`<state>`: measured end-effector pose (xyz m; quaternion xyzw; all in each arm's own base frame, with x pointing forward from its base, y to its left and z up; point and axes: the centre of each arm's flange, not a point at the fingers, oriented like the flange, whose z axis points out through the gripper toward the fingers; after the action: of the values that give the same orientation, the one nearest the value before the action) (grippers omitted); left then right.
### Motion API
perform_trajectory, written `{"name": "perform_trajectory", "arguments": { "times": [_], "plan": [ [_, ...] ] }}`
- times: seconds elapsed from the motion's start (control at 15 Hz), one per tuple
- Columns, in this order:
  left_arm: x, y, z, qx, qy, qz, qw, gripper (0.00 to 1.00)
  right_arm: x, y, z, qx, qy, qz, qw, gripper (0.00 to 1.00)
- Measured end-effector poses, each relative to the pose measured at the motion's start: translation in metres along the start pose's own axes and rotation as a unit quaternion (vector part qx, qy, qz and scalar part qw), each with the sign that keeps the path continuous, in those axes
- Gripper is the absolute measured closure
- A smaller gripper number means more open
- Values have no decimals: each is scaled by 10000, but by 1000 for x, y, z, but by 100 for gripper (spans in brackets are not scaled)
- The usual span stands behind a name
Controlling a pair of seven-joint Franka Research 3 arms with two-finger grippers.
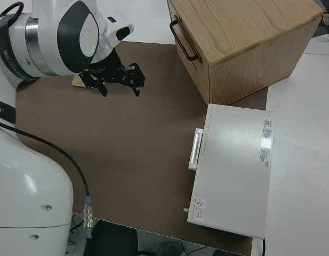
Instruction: Pick gray plate from low plate rack and place it on table with left arm
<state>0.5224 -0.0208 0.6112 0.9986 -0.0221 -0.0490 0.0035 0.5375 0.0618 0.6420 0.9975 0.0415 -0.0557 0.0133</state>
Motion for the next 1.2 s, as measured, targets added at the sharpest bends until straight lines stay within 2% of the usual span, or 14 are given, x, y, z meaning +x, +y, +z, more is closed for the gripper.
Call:
{"name": "perform_trajectory", "arguments": {
  "times": [0.27,0.53,0.93,1.2],
  "plan": [
    [-5,-5,10,2,-135,-61,9999,0,0,0,0,0,0,0,10000,1],
    [-22,-4,18,43,-216,-88,9997,0,0,0,0,0,0,0,10000,1],
    [-56,-15,32,59,-49,-261,9996,0,0,0,0,0,0,0,10000,1],
    [-64,-31,42,29,-15,-425,9991,0,0,0,0,0,0,0,10000,1]
  ]
}}
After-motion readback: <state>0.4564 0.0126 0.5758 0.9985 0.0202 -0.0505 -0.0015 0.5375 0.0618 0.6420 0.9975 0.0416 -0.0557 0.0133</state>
